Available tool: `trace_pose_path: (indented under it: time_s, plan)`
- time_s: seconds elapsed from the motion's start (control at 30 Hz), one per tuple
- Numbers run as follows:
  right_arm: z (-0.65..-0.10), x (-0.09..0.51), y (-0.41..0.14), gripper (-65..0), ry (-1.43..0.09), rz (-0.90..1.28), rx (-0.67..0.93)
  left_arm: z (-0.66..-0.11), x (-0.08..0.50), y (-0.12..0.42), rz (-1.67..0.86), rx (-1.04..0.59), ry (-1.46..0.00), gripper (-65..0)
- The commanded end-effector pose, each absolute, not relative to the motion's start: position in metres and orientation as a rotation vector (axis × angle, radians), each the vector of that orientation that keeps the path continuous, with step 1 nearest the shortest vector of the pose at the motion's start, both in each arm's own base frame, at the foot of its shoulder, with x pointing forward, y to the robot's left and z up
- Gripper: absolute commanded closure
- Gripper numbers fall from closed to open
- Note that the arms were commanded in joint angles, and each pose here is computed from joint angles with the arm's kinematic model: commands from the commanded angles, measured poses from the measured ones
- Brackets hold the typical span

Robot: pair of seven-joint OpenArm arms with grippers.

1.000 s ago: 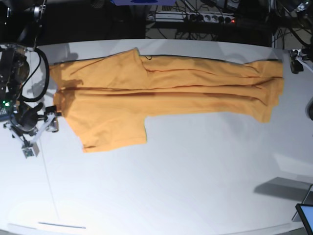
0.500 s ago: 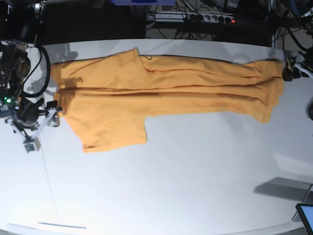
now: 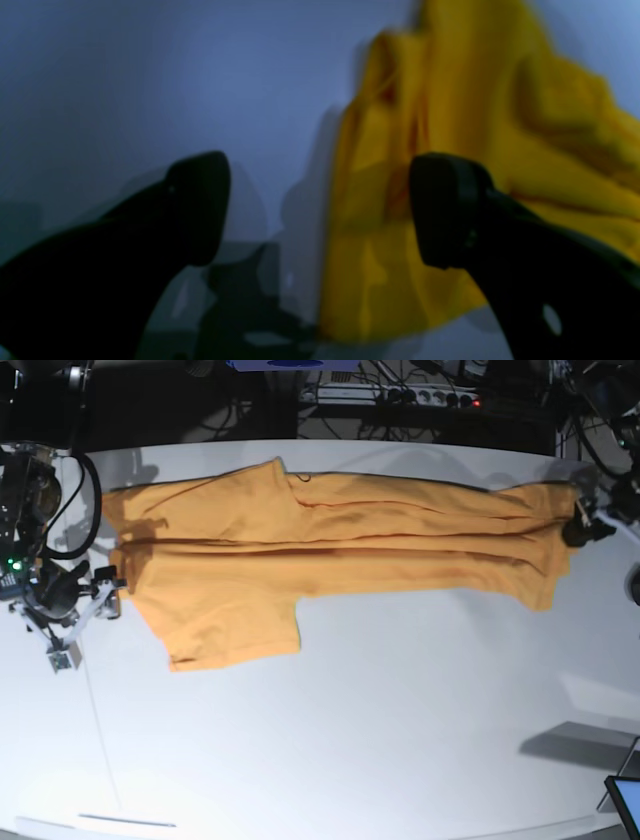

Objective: Fold the T-shirt properly
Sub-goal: 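Lower the left gripper onto the strip's end and grasp it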

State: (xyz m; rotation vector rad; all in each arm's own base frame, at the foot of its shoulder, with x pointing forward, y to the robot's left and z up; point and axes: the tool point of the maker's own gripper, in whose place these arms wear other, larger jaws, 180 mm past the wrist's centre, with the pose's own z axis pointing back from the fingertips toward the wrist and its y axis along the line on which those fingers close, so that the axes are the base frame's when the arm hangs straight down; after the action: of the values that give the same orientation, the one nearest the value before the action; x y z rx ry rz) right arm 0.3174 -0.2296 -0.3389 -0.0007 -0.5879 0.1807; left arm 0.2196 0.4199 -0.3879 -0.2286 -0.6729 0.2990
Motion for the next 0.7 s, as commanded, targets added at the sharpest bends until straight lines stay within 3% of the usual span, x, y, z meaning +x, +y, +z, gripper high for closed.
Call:
trace_pose_path:
  time_s: [0.0, 0.67]
  plan:
    - [-0.323, 0.327, -0.234, -44.1, -0.640, 0.186, -0.018, -0.395, 0.215, 0.415, 0.276, -0.230, -0.616, -53.2]
    - [-0.318, 0.334, -0.233, -44.1, -0.660, 0.185, -0.015, -0.430, 0.209, 0.366, 0.212, -0.318, -0.513, -53.1]
